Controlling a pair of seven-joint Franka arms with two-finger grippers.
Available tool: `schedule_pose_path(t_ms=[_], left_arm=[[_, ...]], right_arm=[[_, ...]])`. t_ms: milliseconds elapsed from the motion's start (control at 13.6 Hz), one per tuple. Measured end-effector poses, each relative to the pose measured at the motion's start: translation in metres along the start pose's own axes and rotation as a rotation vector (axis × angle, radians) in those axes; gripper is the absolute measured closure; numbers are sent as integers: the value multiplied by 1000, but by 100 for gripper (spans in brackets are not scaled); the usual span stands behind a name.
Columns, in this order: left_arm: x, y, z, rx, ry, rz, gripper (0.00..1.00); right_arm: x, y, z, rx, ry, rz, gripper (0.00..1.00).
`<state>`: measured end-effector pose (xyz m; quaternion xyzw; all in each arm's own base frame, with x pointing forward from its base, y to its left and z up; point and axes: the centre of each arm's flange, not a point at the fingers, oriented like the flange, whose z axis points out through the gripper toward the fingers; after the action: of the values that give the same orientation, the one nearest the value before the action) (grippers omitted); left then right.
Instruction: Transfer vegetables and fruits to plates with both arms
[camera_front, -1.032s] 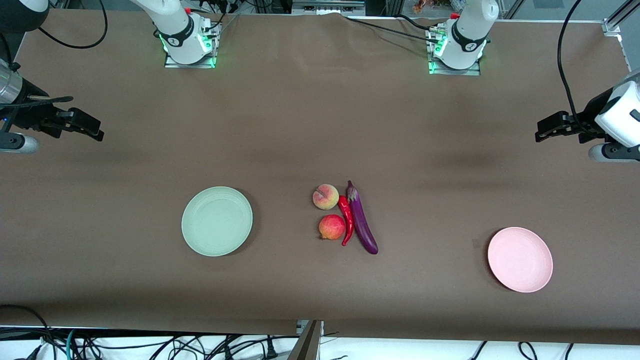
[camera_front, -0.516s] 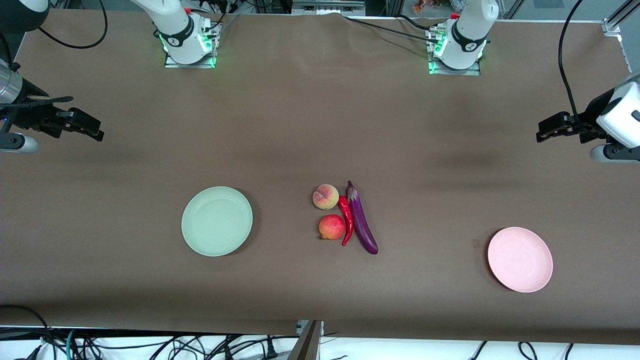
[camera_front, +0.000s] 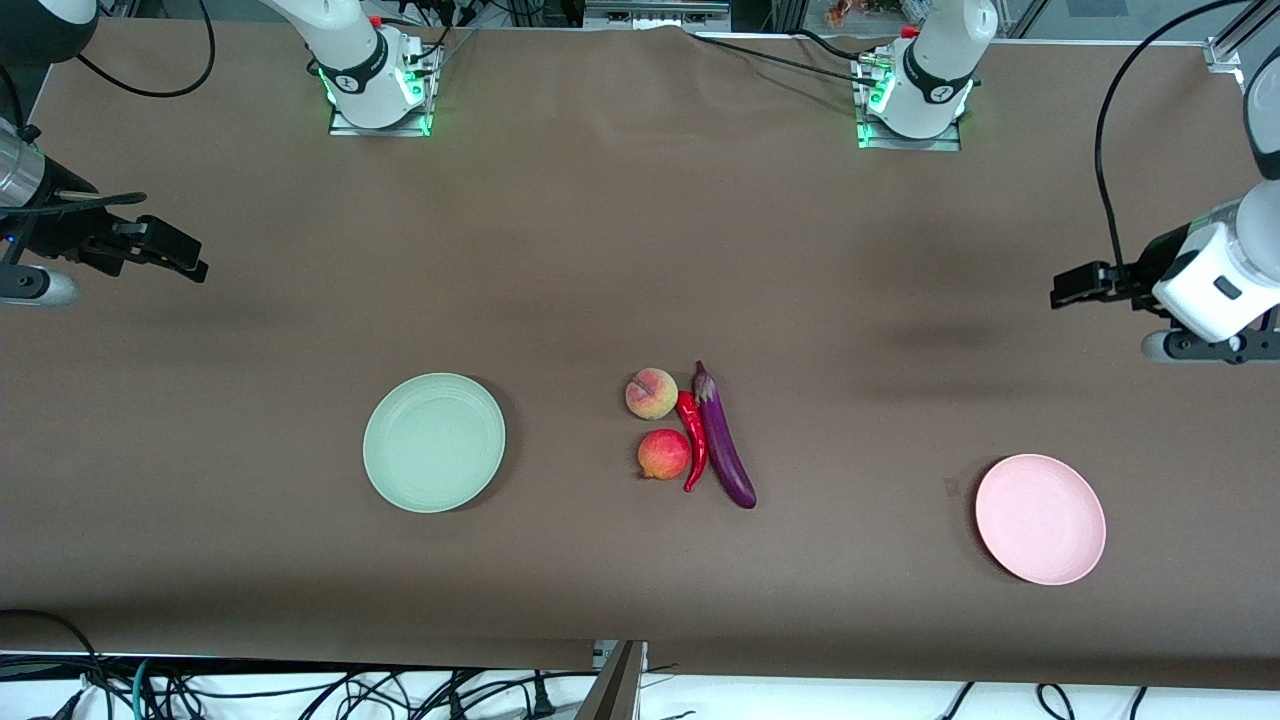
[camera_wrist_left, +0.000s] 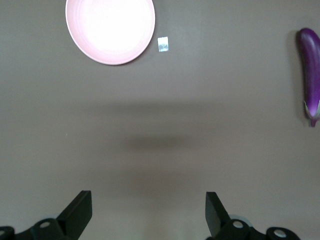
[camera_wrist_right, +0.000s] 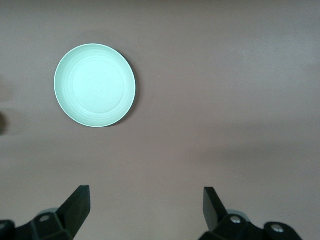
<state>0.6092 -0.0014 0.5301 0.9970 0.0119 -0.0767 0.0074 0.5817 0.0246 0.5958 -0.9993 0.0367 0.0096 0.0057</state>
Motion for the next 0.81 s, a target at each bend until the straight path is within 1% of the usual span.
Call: schedule_pose_path(t_ms=[221, 368, 442, 589, 811], left_arm=[[29, 7, 36, -9, 56, 10, 0], [56, 22, 77, -45, 93, 18, 0], [70, 33, 101, -69, 114, 5, 0], [95, 60, 148, -98, 151, -61, 0], [113, 120, 206, -125, 192, -140, 0]], right_arm=[[0, 0, 0, 0, 0, 0, 0], [0, 0, 0, 0, 0, 0, 0], [0, 0, 0, 0, -1, 0, 0], [0, 0, 0, 0, -1, 0, 0], [0, 0, 1, 0, -1, 0, 0]])
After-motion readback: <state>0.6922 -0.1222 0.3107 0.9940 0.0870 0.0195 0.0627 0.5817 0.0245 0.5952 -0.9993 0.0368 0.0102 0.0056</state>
